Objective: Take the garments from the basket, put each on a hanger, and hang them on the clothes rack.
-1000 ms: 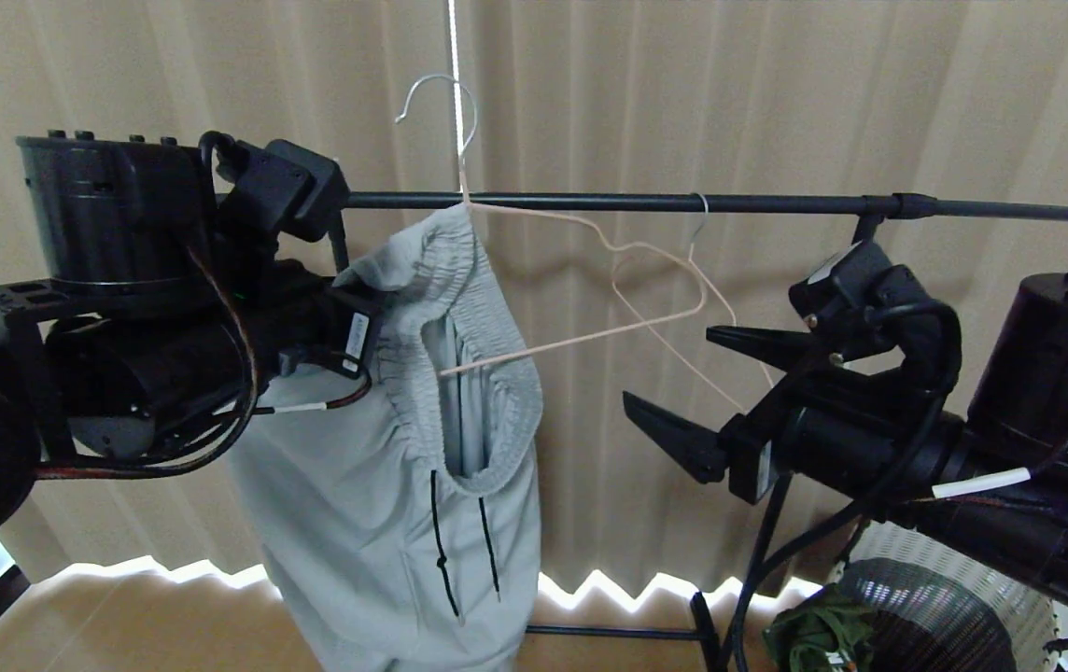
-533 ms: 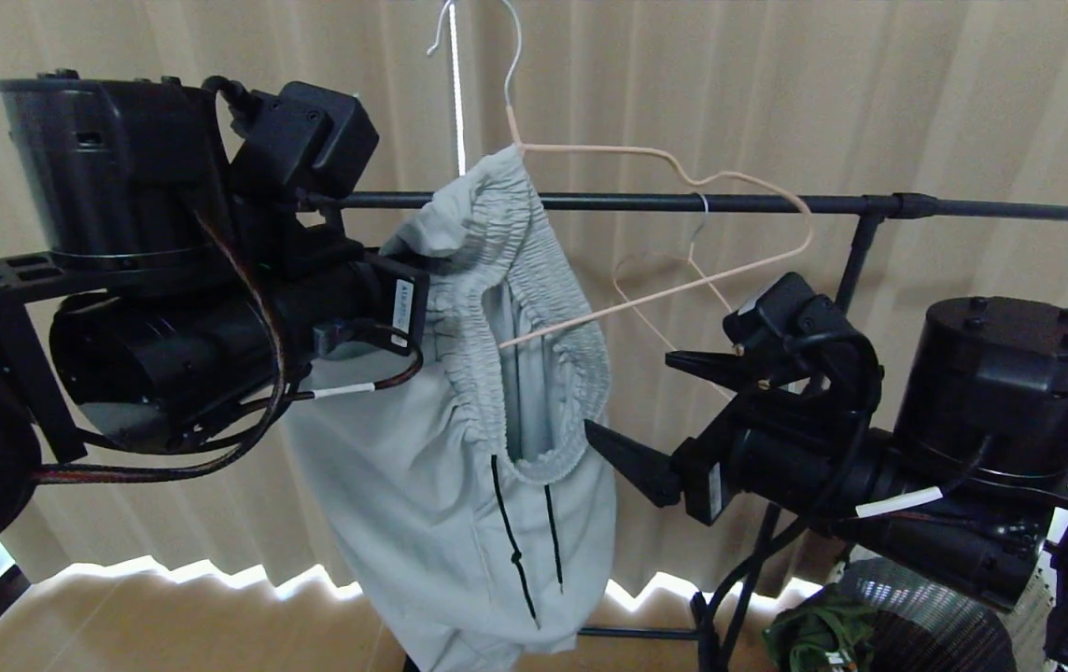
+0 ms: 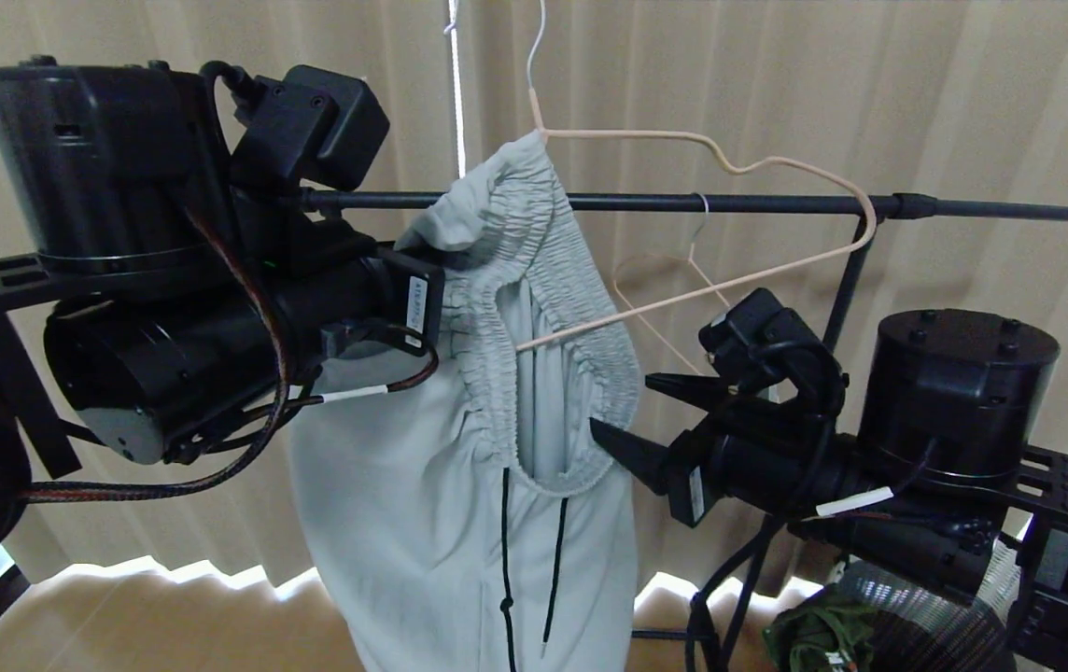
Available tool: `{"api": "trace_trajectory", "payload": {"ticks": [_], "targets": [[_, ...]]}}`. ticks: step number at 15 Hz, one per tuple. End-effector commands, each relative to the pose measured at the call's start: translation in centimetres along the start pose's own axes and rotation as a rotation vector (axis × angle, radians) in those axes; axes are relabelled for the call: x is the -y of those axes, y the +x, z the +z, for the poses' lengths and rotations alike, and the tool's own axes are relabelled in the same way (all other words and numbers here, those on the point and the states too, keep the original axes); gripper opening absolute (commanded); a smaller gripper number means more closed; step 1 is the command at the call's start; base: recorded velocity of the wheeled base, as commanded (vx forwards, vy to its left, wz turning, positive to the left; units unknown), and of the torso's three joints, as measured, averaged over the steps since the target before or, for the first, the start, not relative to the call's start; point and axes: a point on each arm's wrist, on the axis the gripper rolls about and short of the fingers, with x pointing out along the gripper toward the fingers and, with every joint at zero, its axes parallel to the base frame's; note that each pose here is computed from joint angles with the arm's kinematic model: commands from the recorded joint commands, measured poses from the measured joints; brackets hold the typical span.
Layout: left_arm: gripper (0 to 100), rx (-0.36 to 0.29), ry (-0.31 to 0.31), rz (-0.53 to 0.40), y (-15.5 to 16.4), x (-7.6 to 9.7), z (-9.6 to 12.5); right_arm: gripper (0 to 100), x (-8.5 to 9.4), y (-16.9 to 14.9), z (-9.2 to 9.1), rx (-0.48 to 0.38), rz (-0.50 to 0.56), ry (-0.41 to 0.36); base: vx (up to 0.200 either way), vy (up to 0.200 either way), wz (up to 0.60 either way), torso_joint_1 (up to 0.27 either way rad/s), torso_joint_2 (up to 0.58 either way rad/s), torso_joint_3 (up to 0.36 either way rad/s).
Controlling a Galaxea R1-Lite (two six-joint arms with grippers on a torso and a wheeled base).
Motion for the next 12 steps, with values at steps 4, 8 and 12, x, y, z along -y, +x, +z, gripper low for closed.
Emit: {"api": "trace_trajectory", "payload": {"ticks": [4, 8, 12], "targets": [[0, -0.002, 0.002, 0.008, -0.2, -0.3, -0.1, 0, 1.9, -0.3, -0.2, -0.008, -0.092, 0.013, 0.0, 0.0, 0.0, 0.0, 0.0, 0.0], [0, -0.061, 0.088, 0.086, 0.5, -2.4, -1.8, 0, 5.7, -2.1, 0.1, 0.014, -0.236, 0.041, 0.0, 0.0, 0.0, 0.0, 0.0, 0.0], [0, -0.071, 0.2, 0.142, 0.6, -3.6, -4.2, 0, 8.5, -2.7, 0.2, 0.022, -0.329, 0.06, 0.0, 0.0, 0.0, 0.0, 0.0, 0.0]]}}
